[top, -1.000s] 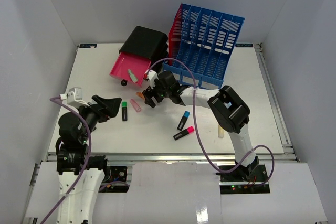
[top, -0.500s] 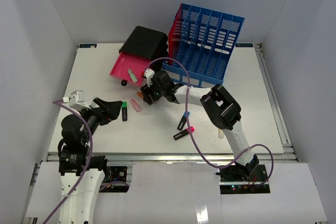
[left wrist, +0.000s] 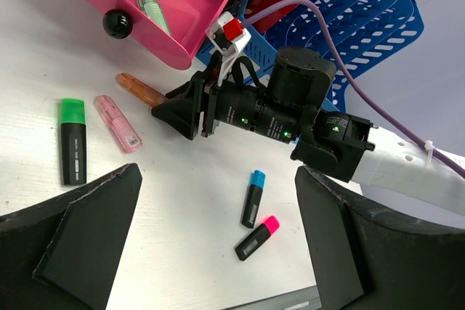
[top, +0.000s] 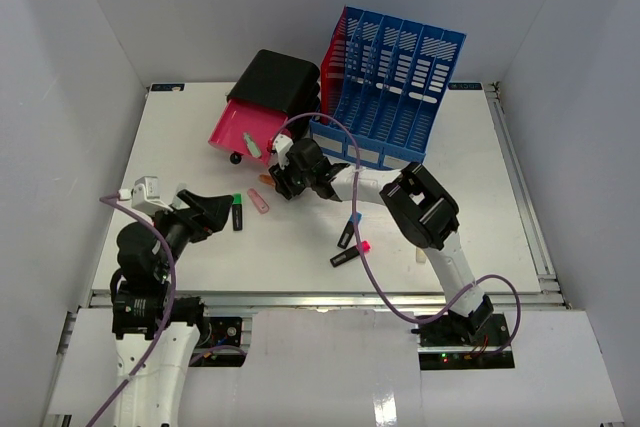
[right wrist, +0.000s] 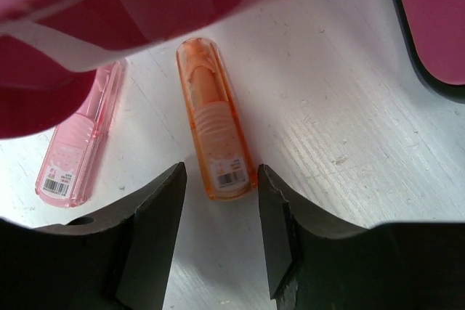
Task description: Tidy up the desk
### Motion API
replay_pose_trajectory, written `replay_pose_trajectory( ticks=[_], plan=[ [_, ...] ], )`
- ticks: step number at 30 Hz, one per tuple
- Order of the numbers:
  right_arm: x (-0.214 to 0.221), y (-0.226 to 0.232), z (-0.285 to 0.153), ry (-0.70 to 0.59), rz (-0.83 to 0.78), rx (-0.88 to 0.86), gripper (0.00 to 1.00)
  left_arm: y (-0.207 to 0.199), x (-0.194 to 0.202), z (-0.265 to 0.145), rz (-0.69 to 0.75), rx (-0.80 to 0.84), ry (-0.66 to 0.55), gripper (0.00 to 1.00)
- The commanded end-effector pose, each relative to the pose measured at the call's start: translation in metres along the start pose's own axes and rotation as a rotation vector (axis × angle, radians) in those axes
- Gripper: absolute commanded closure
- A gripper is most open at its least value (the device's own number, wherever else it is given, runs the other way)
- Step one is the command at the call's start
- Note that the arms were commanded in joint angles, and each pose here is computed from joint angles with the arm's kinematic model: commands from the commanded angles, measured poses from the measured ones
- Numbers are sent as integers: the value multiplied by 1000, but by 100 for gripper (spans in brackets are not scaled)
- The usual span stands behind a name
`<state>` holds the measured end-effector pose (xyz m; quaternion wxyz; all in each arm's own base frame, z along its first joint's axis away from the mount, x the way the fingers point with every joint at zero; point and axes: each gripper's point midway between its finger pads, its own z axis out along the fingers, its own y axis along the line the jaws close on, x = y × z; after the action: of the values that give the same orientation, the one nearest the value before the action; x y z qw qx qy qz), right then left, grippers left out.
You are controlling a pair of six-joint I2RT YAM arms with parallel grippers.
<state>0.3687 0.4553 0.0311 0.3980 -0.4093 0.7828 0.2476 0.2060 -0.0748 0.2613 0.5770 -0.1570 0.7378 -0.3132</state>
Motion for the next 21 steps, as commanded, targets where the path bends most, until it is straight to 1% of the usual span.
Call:
replay_pose_trajectory(
  ticks=[1, 3, 8, 9, 11, 12, 17, 21],
  plan=[
    [34, 6, -5, 109, -13, 5, 54, 4, 8, -4, -30, -12, 14, 2],
    [37, 5, -6, 119, -22, 12, 61, 5, 12, -5, -50, -8, 20, 2],
    [33, 5, -12, 112, -35, 13, 74, 6, 24, -6, -106, 3, 47, 2],
    [33, 7, -16, 109, -40, 6, 78, 7, 26, -6, -117, 6, 52, 2],
    [22, 12, -29, 82, -64, -14, 81, 8, 30, -5, -131, 3, 67, 2],
    [25, 15, -34, 85, -72, -31, 82, 8, 31, -5, -138, 1, 75, 2],
    [-3, 29, -80, 21, -174, -99, 90, 14, 45, 2, -173, -19, 142, 2],
    [-13, 39, -114, -14, -240, -143, 92, 24, 61, 10, -214, -48, 213, 2]
  ],
)
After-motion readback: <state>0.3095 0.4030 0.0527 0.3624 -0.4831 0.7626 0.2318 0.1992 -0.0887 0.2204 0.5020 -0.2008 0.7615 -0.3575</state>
